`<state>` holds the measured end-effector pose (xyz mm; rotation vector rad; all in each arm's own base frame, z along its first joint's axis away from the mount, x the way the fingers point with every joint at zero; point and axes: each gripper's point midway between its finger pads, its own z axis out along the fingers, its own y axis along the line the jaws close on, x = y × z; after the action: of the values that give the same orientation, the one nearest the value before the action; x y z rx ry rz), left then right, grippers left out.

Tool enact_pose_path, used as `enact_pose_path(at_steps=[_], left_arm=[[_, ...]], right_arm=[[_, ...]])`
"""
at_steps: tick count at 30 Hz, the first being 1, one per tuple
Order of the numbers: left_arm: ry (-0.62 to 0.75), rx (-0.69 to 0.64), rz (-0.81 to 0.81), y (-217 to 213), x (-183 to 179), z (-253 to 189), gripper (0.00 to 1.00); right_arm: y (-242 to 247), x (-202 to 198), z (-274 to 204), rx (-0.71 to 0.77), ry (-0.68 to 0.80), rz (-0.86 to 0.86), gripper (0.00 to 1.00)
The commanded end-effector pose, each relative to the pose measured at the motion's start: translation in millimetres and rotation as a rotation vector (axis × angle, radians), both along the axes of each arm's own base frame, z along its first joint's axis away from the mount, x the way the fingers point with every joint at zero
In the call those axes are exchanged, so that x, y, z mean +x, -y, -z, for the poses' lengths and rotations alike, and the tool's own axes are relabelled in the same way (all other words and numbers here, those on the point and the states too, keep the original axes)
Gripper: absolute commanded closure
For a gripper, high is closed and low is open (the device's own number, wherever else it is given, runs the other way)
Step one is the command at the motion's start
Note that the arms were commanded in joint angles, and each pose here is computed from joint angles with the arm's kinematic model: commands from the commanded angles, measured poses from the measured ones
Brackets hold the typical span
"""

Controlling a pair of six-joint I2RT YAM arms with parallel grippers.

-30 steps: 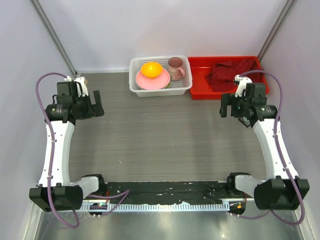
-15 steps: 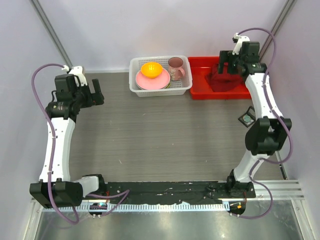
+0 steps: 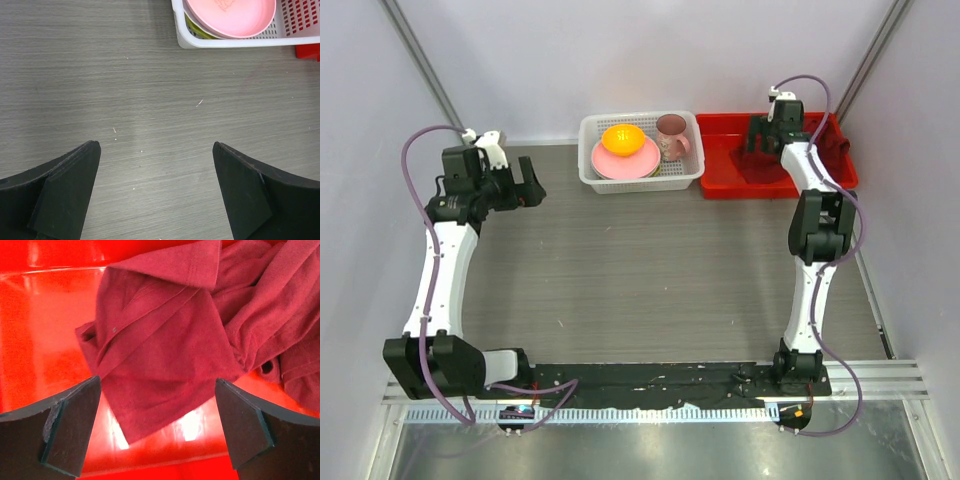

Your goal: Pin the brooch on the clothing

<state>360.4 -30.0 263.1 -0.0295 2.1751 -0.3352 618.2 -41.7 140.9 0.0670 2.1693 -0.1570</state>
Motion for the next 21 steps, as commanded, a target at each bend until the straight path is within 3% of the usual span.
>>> enact_pose_path(at_steps=[1,6,9,12,13,14,19,21], left_arm=[[0.03,-0.015,0.016,3,10,1,0.0],[0.002,0.003,0.01,0,12,18,0.0],[-0.003,0.007,0.013,0,13,21,0.0],[-0.011,0.005,0.011,-1,14,24,0.04],[-0.014,0.005,0.014,0,14,25,0.06],[-0.017,0.001,0.018,1,15,26,0.09],[-0.012,-0.027,0.029,6,14,20,0.13],[-0.003,-0.036,0.041,9,12,15,0.16]], right_arm=[[19,37,-21,-0.066,0.14,0.07,0.0],[19,54,25,-0.084,0.112,0.044,0.02],[17,56,41,-0.098,0.093,0.014,0.12],[10,51,44,-0.088,0.068,-0.045,0.55],[9,46,32,-0.085,0.075,-0.049,0.84],[6,42,25,-0.075,0.075,-0.062,0.98],[-7,14,-67,-0.084,0.177,-0.147,0.99],[-21,-6,-128,-0.067,0.25,-0.218,0.99]])
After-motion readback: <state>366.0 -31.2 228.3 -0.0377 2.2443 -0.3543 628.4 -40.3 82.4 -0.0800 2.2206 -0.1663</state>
